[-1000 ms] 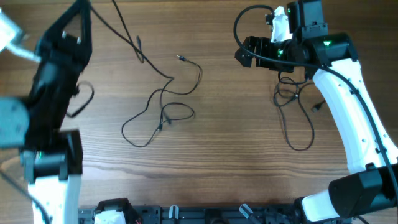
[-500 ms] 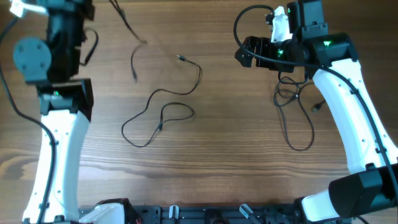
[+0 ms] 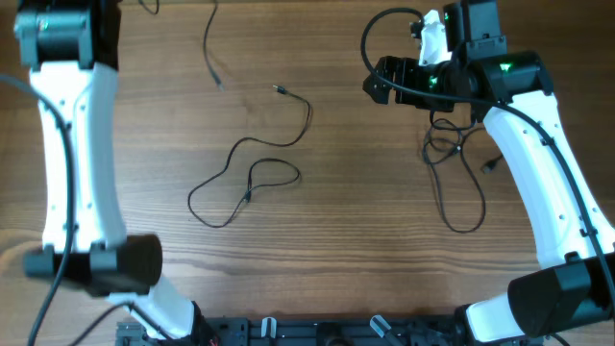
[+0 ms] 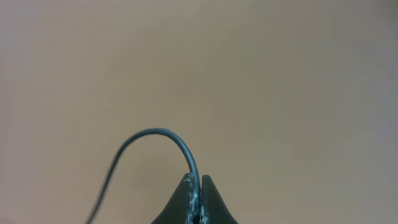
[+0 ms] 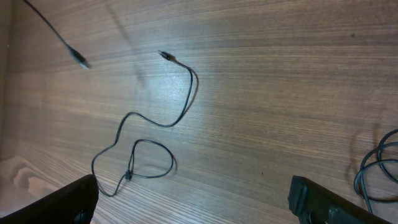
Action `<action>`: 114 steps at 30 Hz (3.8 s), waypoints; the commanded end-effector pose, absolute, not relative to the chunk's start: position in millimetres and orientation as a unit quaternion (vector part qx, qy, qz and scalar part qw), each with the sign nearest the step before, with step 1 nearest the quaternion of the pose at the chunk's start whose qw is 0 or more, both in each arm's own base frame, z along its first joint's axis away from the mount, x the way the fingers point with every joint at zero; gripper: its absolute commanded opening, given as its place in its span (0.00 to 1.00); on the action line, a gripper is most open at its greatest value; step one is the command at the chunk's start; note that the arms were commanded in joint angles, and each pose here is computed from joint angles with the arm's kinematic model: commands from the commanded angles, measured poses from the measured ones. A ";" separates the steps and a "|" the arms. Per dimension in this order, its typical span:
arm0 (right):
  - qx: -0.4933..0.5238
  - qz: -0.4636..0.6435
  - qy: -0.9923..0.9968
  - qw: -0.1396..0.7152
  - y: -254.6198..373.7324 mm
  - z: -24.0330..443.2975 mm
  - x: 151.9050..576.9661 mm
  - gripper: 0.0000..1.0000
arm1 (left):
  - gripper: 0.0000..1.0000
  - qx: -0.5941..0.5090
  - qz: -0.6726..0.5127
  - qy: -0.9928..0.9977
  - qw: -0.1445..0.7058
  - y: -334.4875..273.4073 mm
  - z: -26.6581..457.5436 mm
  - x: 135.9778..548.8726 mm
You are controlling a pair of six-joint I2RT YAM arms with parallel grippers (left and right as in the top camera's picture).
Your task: Untangle cables
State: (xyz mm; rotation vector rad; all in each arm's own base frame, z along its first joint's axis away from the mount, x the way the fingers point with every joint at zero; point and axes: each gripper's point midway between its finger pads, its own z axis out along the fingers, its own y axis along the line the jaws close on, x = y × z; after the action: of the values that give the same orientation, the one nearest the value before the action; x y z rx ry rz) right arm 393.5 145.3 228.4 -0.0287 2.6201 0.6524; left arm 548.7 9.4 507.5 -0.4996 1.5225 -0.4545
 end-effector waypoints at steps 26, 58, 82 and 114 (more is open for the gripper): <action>-0.008 0.233 0.948 0.218 145.4 227.0 394.8 1.00 | 0.04 -0.039 -0.277 0.668 0.690 -84.5 481.7 605.5; -0.008 0.233 0.948 0.219 145.4 227.0 394.8 1.00 | 0.08 -0.283 0.126 0.815 0.489 342.7 187.6 591.2; -0.008 0.233 0.948 0.218 145.4 227.0 394.8 1.00 | 0.75 -0.272 0.050 0.862 0.425 324.9 102.5 594.4; -0.008 0.233 0.948 0.219 145.4 227.0 394.8 1.00 | 0.04 -0.244 0.099 0.921 0.288 324.5 -42.8 563.4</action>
State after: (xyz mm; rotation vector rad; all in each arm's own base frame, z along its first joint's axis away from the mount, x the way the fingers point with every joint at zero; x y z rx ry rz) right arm 393.5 145.3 228.1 -0.0284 2.6213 0.6523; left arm 580.1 319.0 4.3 -0.6658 2.3610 0.2320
